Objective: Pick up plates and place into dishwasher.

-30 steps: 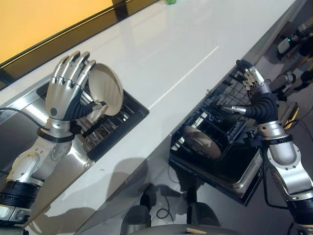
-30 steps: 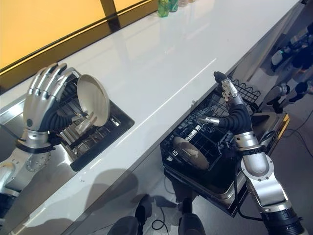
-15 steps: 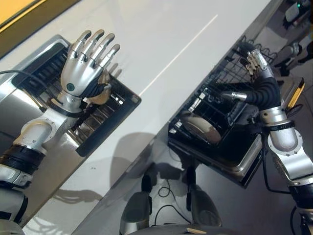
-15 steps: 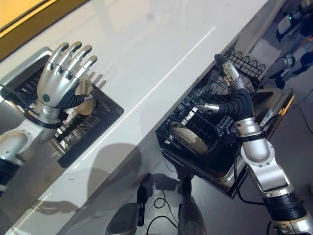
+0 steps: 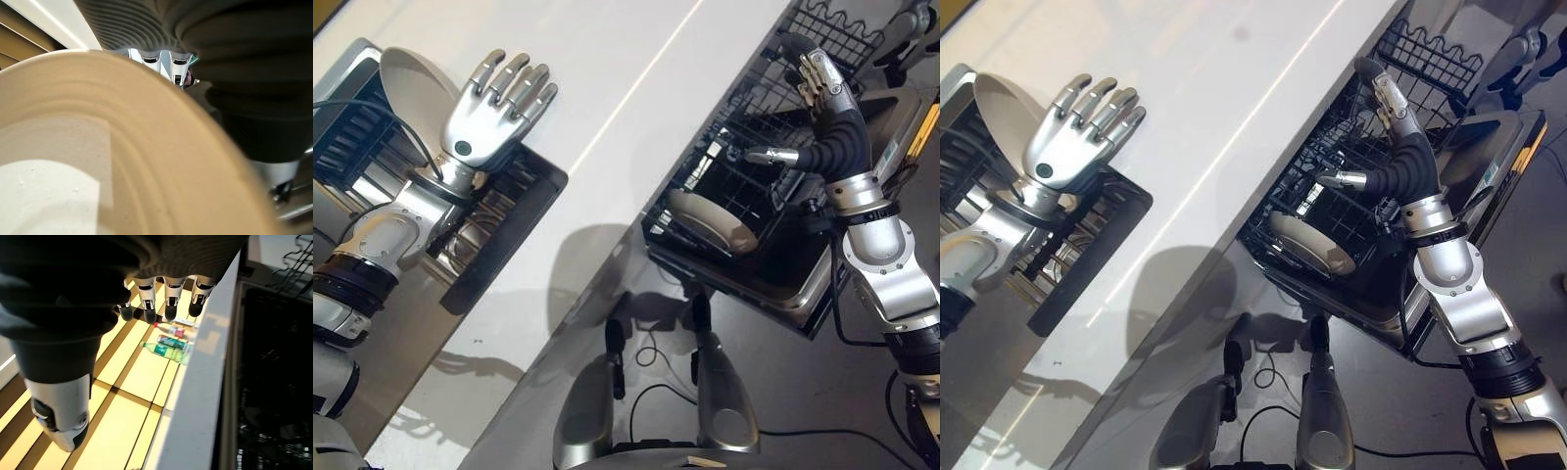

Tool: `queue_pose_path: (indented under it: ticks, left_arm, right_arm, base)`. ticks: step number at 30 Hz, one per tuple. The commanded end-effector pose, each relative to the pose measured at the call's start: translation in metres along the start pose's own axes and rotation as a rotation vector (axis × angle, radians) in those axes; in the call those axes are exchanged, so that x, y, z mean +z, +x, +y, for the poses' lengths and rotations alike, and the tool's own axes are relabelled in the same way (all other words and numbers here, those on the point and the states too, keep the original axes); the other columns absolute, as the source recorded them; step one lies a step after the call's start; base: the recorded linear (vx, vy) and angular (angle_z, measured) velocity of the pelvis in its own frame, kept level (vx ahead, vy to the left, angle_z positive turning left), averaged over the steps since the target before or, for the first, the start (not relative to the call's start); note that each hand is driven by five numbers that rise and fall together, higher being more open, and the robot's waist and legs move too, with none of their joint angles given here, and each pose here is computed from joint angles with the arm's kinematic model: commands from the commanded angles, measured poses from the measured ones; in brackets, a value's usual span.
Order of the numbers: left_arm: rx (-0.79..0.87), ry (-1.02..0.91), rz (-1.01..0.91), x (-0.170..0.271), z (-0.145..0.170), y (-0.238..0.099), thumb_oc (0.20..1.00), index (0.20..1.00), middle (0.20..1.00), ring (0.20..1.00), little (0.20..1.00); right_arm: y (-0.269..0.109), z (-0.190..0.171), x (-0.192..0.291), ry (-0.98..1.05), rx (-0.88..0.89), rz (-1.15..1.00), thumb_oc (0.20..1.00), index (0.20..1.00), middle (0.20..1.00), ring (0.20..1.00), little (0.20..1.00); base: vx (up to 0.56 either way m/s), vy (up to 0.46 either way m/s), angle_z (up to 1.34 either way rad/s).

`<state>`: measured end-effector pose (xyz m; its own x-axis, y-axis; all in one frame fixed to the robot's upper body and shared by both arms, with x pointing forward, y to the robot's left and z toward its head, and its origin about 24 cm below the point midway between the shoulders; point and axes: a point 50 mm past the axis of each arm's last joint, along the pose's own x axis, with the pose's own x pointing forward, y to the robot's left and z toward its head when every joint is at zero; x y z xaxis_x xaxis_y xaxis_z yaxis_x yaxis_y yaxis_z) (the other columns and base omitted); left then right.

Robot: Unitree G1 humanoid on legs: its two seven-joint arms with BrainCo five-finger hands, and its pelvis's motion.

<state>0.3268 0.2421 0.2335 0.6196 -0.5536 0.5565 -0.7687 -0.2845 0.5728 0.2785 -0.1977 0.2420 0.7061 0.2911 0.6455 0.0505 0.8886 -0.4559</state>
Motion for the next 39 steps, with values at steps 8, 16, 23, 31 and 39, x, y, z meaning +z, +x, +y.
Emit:
queue_pose_path:
  ticks: [8,16,23,31,39]
  left_arm:
    - [0.189,-0.022,0.106,-0.025,0.025,-0.005,1.0,1.0,1.0,1.0,1.0]
    - [0.443,-0.292,0.023,0.0,0.086,0.004,1.0,1.0,1.0,1.0,1.0]
    - [0.296,-0.732,-0.187,0.05,0.114,-0.013,1.0,1.0,1.0,1.0,1.0]
    - [0.129,-0.441,-0.187,0.037,0.111,-0.012,1.0,1.0,1.0,1.0,1.0]
    - [-0.058,-0.303,-0.122,0.02,0.085,-0.046,1.0,1.0,1.0,1.0,1.0]
  right_arm:
    - [0.003,-0.008,0.023,-0.011,0.033,-0.093,1.0,1.0,1.0,1.0,1.0]
    - [-0.018,-0.013,0.018,0.006,-0.023,-0.05,1.0,1.0,1.0,1.0,1.0]
    - [-0.038,-0.014,0.02,0.033,-0.064,-0.02,1.0,1.0,1.0,1.0,1.0]
    - [-0.046,-0.016,0.016,0.069,-0.024,0.031,1.0,1.0,1.0,1.0,1.0]
    - [-0.062,-0.019,0.003,0.076,0.007,0.121,1.0,1.0,1.0,1.0,1.0]
  base:
    - [0.04,0.027,0.0]
    - [0.02,-0.063,0.12]
    - [0.01,-0.086,0.11]
    - [0.07,-0.001,0.09]
    - [0.12,0.036,0.14]
